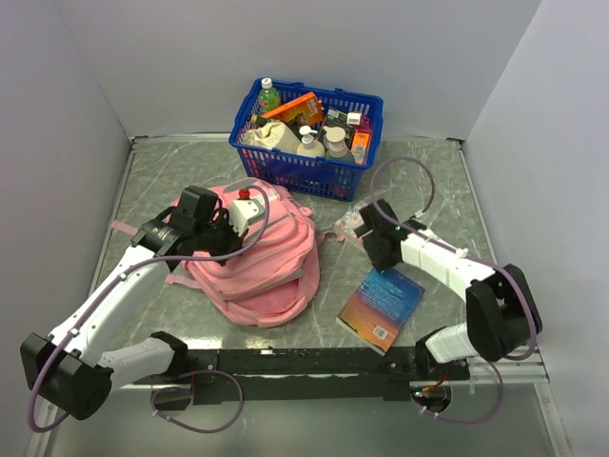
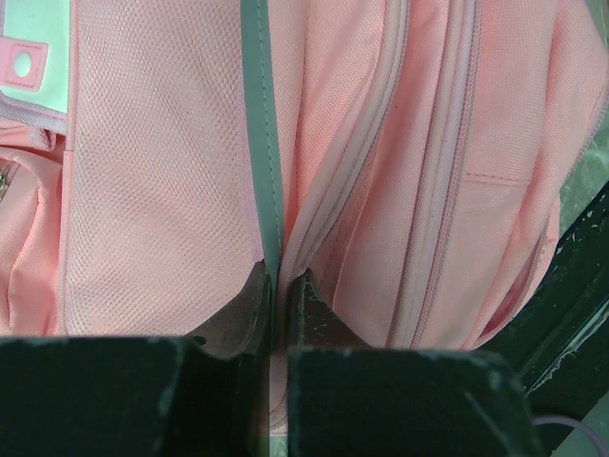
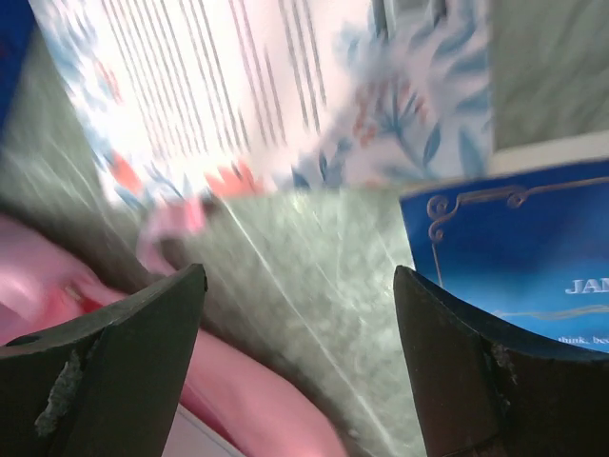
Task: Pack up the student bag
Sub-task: Adjust the book at the center of the board.
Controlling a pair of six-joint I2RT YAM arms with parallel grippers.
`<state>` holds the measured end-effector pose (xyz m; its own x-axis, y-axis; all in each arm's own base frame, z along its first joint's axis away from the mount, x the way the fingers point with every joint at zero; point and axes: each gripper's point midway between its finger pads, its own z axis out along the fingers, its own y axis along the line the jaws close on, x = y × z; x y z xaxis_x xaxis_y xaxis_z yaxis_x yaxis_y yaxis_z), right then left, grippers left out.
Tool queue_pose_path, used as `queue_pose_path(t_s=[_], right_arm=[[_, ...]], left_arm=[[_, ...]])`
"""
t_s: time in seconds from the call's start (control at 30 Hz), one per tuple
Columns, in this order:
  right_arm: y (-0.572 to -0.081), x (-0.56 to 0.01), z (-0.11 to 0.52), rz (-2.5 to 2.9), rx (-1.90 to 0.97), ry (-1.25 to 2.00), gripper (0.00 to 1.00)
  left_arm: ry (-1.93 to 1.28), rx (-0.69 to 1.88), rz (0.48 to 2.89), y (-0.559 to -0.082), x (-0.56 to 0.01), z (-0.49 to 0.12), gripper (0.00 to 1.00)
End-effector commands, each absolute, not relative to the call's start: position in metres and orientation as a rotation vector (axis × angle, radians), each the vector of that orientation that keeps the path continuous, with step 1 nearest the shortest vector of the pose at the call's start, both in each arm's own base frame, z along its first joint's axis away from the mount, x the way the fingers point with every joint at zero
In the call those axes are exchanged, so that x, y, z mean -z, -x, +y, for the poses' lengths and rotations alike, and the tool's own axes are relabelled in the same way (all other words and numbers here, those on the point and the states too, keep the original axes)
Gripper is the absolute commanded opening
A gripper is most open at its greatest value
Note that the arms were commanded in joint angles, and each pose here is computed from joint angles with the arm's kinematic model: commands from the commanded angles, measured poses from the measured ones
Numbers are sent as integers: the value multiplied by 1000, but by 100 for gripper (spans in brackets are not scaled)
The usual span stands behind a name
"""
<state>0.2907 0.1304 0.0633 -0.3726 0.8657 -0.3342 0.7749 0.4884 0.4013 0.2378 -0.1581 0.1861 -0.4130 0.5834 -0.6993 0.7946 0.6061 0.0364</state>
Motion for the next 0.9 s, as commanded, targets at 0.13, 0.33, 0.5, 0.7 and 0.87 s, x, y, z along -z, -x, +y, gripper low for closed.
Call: queue_pose_path(t_s=[0.13,0.33,0.5,0.7,0.87], right_arm=[[-311,-60,124,2182,-153,-1587,86],[-301,-38,140,2248,-172,-1625,84],[-312,-44,135,2190,-130,-1635,83],[-327,-58,115,2092,-13,-1620,82],[-328,-49,115,2067,-40,-1653,81]], left_arm=[[-1013,296,2013,-271,-210,-152,1],[-1027,282,2015,-272,-209,-149,1],[-1025,292,2014,-273,-211,-150,1],[-1030,277,2018,-272,-209,-147,1],[-1037,273,2024,-272,-206,-146,1]])
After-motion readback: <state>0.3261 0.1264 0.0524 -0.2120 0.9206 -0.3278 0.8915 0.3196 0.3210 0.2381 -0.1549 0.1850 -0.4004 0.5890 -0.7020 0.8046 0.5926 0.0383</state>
